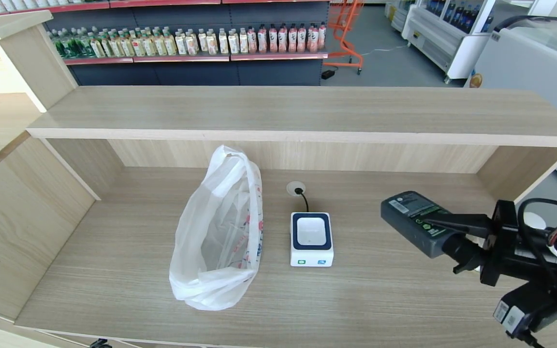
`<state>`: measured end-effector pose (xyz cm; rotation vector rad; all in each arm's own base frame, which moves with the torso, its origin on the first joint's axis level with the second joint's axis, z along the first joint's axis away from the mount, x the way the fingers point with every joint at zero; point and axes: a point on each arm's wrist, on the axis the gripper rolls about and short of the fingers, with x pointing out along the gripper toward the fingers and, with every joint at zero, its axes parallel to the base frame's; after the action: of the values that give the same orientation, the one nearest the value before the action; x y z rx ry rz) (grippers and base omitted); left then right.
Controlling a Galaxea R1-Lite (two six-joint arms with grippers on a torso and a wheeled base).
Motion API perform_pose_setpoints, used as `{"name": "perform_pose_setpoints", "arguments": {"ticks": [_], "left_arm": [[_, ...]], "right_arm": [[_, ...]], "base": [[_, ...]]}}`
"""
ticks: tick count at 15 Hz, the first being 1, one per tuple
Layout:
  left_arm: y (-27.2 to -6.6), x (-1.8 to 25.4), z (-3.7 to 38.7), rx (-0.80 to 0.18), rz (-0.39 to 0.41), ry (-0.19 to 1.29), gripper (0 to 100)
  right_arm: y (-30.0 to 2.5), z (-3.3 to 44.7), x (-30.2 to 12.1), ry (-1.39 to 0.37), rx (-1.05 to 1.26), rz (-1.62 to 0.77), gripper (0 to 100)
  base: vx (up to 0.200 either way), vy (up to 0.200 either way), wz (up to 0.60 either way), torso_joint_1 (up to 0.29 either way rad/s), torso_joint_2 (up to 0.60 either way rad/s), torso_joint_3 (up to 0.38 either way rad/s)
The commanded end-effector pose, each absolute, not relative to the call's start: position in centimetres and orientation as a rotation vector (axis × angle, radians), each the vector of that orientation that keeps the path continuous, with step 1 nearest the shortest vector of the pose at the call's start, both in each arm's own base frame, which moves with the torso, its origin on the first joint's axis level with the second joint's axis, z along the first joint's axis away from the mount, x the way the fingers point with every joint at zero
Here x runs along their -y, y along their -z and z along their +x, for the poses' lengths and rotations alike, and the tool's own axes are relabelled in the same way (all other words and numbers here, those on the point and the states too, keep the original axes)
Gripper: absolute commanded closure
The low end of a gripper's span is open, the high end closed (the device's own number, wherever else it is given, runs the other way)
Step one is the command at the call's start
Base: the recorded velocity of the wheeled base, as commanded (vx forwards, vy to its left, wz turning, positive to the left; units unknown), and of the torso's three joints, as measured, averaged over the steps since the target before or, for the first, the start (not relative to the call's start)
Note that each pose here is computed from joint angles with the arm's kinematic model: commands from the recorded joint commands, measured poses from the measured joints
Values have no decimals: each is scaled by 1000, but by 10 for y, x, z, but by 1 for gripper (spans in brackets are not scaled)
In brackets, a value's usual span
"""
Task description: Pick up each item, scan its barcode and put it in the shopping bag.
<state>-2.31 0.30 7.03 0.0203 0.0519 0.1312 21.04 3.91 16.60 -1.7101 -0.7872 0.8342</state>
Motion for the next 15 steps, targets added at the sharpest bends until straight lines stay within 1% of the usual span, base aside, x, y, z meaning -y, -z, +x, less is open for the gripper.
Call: {"name": "perform_pose_setpoints", "arguments": {"ticks": [1, 3, 4, 6, 9, 15], "left_arm": [[-70, -3, -23, -52, 19, -132, 0], [-70, -3, -23, -52, 20, -130, 0], [-70, -3, -23, -52, 20, -131, 0], [-70, -3, -23, -52, 20, -131, 0], [-70, -3, -23, -52, 20, -131, 0], [-70, -3, -23, -52, 20, -131, 0]], "right_arm": [[-163, 205, -62, -873, 1136, -1837, 100], [-156, 207, -72, -879, 1302, -1888, 100], [-148, 209, -84, -925, 1420, -1843, 100], [-139, 212, -107, -989, 1566, -1772, 100], [-136, 214, -115, -983, 1647, -1763, 100], [-140, 218, -125, -886, 1762, -1783, 100]], "base": [[0, 0, 0, 0, 0, 0], [0, 0, 0, 0, 0, 0], [0, 0, 0, 0, 0, 0], [0, 0, 0, 0, 0, 0], [0, 0, 0, 0, 0, 0], [0, 0, 0, 0, 0, 0]]}}
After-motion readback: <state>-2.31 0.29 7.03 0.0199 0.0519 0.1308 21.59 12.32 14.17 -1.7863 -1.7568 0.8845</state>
